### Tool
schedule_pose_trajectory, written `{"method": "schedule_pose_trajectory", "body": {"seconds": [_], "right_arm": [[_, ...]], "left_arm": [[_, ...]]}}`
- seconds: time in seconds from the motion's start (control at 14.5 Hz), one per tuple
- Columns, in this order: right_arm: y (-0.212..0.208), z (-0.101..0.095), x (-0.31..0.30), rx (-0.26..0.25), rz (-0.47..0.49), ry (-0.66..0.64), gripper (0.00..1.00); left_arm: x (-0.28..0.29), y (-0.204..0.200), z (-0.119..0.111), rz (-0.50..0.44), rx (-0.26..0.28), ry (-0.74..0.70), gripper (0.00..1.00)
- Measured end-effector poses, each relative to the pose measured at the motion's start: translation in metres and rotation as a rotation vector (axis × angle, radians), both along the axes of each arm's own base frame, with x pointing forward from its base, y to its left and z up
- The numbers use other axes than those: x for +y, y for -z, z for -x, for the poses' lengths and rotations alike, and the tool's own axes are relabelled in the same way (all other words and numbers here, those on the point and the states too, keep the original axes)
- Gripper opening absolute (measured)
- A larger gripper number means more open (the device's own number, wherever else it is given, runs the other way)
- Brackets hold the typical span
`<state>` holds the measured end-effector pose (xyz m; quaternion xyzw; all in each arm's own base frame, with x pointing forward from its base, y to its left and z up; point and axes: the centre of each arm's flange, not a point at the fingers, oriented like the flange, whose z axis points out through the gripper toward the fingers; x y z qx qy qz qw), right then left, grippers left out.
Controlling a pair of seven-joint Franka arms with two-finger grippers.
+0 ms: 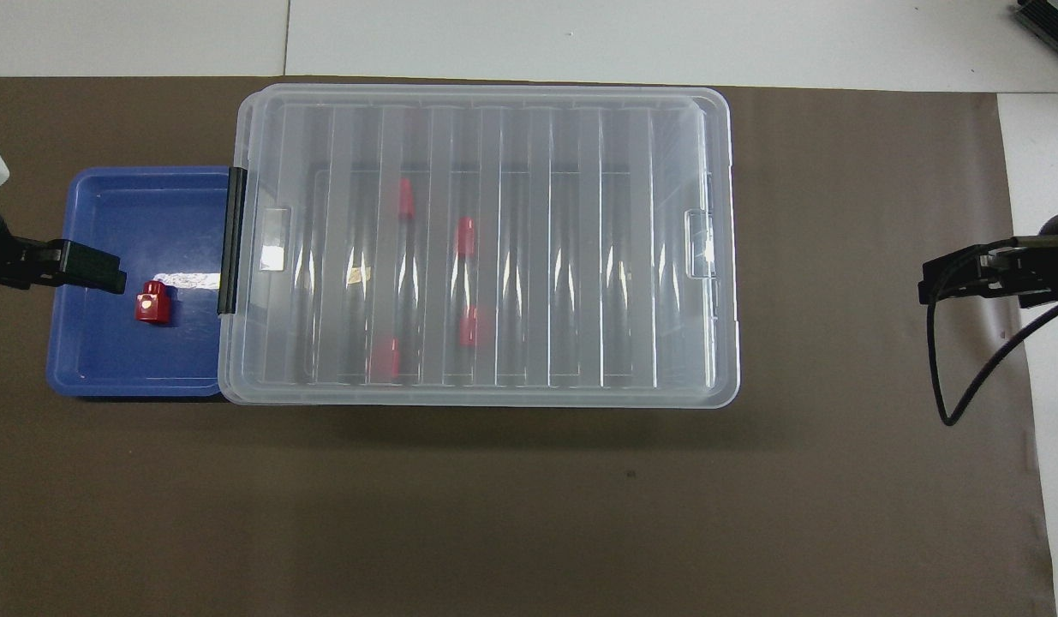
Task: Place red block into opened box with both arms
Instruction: 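Grasp the lid edge with the right gripper while the left gripper reaches the block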
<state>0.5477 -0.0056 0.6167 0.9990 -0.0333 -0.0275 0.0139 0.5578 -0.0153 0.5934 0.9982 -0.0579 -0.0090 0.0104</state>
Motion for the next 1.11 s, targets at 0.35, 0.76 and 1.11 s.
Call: {"method": "schedule_pose_trajectory", "body": {"seconds": [0.35,0.76,1.11], "right_arm": [[-0.002,-0.004,0.001,-0.031,-0.001,-0.002,1.0],[0.043,-0.031,0.043,-0.186,-0.055,-0.052,1.0],[0.112,-0.066,0.122,-0.236,-0.12,-0.087,1.0]], "left_arm": [[0.0,0.002,0.0,0.0,0.0,0.0,1.0],[0.001,0.004,-0.001,0.0,0.0,-0.001,1.0],[0.003,0.018,0.0,0.0,-0.025,-0.007,1.0]]}}
